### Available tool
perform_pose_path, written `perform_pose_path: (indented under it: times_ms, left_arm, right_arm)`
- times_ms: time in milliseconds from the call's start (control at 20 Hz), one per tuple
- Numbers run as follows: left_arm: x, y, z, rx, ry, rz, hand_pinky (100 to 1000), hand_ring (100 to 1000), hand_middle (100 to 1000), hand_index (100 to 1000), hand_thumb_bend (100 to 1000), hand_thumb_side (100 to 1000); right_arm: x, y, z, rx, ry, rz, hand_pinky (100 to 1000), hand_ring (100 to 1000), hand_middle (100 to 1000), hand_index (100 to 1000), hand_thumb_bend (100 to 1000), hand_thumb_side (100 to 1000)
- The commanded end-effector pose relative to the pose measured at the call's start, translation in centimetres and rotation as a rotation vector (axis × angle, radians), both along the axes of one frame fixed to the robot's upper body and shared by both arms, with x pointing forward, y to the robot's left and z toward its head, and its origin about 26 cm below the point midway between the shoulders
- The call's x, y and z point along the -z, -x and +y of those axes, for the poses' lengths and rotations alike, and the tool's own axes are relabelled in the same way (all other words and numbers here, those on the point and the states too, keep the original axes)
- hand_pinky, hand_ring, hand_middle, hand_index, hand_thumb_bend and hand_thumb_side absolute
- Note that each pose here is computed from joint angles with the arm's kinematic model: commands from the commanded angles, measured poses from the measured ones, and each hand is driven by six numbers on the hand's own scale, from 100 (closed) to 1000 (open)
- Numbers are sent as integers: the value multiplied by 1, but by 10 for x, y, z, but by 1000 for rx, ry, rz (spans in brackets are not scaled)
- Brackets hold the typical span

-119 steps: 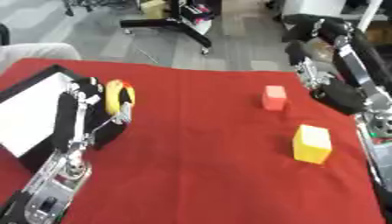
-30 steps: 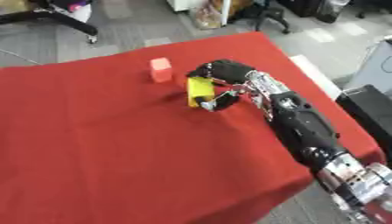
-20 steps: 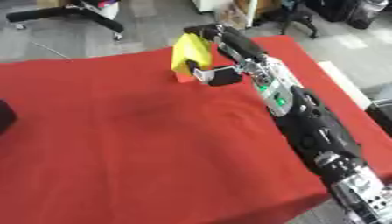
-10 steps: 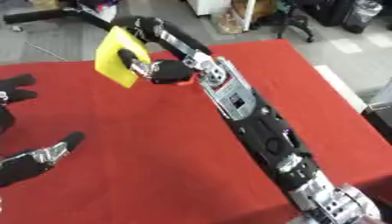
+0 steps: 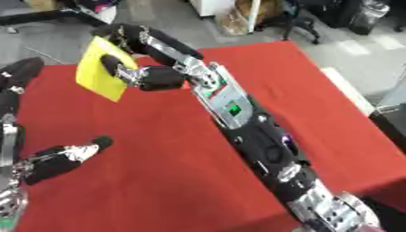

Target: Pick up the objects with one hand, pass them to the other hand, and then place them into the box on the other side of the table.

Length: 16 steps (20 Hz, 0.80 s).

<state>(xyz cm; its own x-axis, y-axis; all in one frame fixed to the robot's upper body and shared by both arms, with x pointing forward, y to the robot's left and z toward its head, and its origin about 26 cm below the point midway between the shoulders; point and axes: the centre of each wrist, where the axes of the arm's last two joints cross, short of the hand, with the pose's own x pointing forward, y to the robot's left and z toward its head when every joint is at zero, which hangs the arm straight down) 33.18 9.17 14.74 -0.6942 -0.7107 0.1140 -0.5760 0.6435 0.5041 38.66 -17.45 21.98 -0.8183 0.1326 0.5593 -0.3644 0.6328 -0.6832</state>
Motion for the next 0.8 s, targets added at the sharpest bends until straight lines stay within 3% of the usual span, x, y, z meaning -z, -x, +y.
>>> perform_pose_path:
  times_ms: [50, 400, 450, 800]
  left_arm:
    - [-6, 0, -8, -1, 15, -50, 783, 730, 772, 898, 853, 220]
    - [-3, -7, -26, 4, 15, -78, 778, 722, 762, 888, 834, 224]
    - [-3, -7, -28, 9, 18, -80, 759, 686, 714, 843, 772, 238]
    - [2, -8, -45, 60, 13, -63, 728, 613, 621, 767, 693, 250]
  right_arm:
    - [-10, 5, 3, -27, -7, -22, 686, 416, 202, 798, 100, 607]
    - [-10, 11, 13, -85, -37, 32, 684, 414, 200, 796, 100, 608]
    - [-10, 12, 14, -88, -38, 38, 679, 409, 196, 792, 100, 616]
    - [-5, 16, 21, -101, -40, 85, 678, 407, 196, 792, 100, 624]
